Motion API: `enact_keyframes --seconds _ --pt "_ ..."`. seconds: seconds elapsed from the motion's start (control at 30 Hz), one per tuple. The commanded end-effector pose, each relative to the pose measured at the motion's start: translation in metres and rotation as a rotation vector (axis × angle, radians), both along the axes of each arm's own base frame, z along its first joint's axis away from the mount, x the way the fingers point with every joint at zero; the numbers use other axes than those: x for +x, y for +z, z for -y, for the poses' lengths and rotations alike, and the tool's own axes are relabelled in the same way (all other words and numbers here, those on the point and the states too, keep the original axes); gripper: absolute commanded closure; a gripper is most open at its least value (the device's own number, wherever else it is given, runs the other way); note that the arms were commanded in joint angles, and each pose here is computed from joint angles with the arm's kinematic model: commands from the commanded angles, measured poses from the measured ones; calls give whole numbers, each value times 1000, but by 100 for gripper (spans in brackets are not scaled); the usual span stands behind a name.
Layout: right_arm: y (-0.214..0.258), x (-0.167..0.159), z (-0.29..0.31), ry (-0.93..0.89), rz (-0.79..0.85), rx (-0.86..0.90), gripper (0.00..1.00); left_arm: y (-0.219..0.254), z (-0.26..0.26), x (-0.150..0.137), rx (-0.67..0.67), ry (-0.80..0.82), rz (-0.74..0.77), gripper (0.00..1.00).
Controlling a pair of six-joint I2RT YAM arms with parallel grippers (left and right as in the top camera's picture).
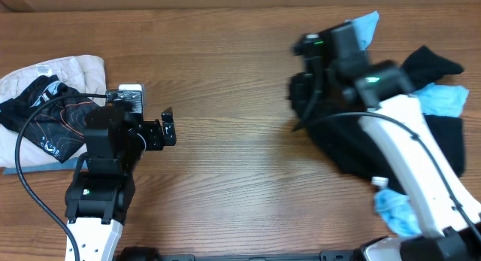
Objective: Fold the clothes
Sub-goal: 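Reach the right gripper into the right heap and grasp the black shirt, then drag the black shirt left and grasp its edge with the left gripper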
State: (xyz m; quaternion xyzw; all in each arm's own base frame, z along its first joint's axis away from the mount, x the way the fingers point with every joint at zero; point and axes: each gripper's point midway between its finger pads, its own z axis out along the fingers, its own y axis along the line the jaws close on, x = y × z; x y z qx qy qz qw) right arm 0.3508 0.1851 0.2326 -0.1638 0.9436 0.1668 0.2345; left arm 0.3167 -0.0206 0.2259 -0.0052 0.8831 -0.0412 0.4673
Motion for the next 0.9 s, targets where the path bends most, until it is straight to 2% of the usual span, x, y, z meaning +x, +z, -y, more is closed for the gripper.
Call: enact_keyframes --seconds 0.0,0.23,0.37,0.4,0.5,0.53,0.57,0.6,0.73,0.87 --pt "-20 0 -46 117 -5 20 96 12 3 3 -21 -2 26 0" --pt "-64 17 -91 187 -14 16 96 11 3 4 -21 -2 23 0" --pt "-61 23 -91 179 6 19 95 8 7 5 -33 -21 11 2" --pt "-56 26 -88 170 13 17 87 7 9 5 -40 -33 7 2" --pt "-33 31 -72 125 39 21 56 2 15 6 -57 -59 -11 0" --pt "-24 33 -65 108 49 27 37 0 16 7 -61 -64 -18 0" --pt "-13 35 -55 85 62 33 14 -2 18 8 -67 -74 -27 0" --pt "-1 37 -45 49 73 45 0 -5 21 8 -77 -88 -36 0" --pt "39 42 7 -109 113 92 0 -18 40 13 -121 -164 -82 0" --pt "54 35 68 -260 97 92 0 -34 60 20 -121 -219 -120 0"
